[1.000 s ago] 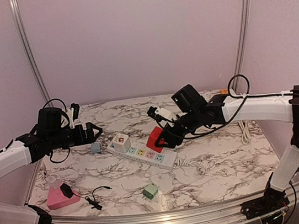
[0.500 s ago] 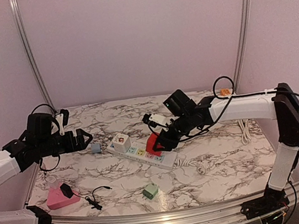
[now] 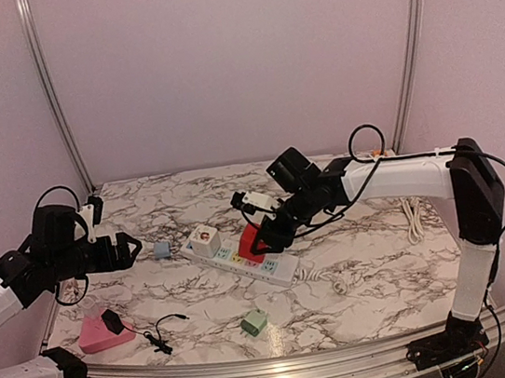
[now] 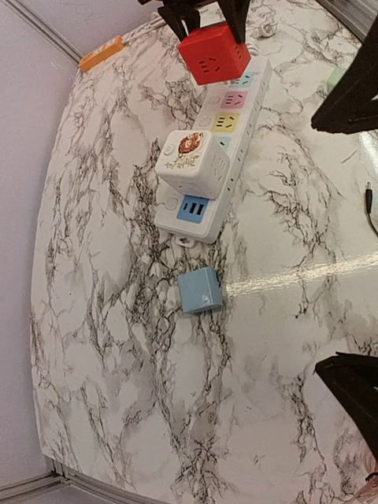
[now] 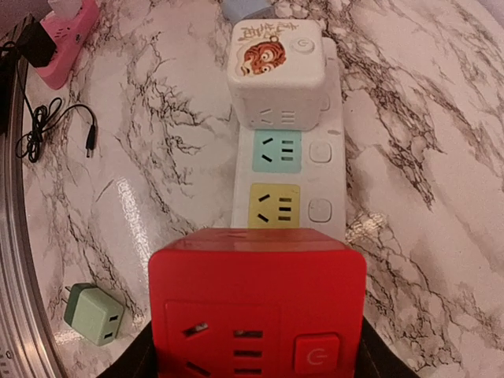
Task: Insert the plug
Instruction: Insert the plug into the socket slot.
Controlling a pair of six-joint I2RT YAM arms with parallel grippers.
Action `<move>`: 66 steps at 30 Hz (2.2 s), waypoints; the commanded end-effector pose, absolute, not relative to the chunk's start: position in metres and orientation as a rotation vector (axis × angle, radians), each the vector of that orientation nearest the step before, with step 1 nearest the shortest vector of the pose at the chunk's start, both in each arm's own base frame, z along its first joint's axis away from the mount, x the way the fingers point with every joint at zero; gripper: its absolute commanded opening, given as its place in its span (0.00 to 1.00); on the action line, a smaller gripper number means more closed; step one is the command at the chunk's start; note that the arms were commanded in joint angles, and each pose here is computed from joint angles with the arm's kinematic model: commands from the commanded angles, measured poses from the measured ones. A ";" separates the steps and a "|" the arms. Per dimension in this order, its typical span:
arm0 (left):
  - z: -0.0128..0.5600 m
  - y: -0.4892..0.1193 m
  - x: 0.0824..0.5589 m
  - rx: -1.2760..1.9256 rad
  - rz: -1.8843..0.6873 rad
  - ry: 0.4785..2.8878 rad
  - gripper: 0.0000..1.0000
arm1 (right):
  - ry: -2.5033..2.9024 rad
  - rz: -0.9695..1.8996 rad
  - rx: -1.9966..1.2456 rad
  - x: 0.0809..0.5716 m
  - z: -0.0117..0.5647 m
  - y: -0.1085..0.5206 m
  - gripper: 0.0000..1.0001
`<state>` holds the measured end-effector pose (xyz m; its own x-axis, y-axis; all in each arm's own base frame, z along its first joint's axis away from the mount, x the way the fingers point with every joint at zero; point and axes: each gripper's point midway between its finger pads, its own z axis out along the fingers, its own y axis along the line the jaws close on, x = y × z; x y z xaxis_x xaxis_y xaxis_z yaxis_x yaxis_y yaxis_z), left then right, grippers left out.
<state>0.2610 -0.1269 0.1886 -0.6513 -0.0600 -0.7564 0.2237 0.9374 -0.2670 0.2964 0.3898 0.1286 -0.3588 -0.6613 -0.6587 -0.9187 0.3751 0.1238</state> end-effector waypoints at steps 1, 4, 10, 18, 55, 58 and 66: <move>0.179 -0.120 0.257 0.124 -0.382 2.267 0.99 | 2.087 0.700 -1.395 0.297 0.134 0.400 0.00; 0.175 -0.121 0.258 0.128 -0.383 2.278 0.99 | 2.097 0.703 -1.400 0.298 0.129 0.402 0.00; 0.174 -0.121 0.258 0.125 -0.385 2.283 0.99 | 2.104 0.689 -1.407 0.300 0.123 0.403 0.00; 0.174 -0.121 0.258 0.124 -0.388 2.281 0.99 | 2.094 0.655 -1.407 0.306 0.122 0.403 0.00; 0.178 -0.115 0.259 0.097 -0.372 2.259 0.99 | 2.154 0.621 -1.439 0.308 0.103 0.398 0.00; 0.179 -0.114 0.259 0.095 -0.369 2.256 0.99 | 2.207 0.580 -1.452 0.307 0.091 0.391 0.00; 0.178 -0.114 0.259 0.096 -0.371 2.259 0.99 | 2.219 0.544 -1.452 0.302 0.098 0.380 0.00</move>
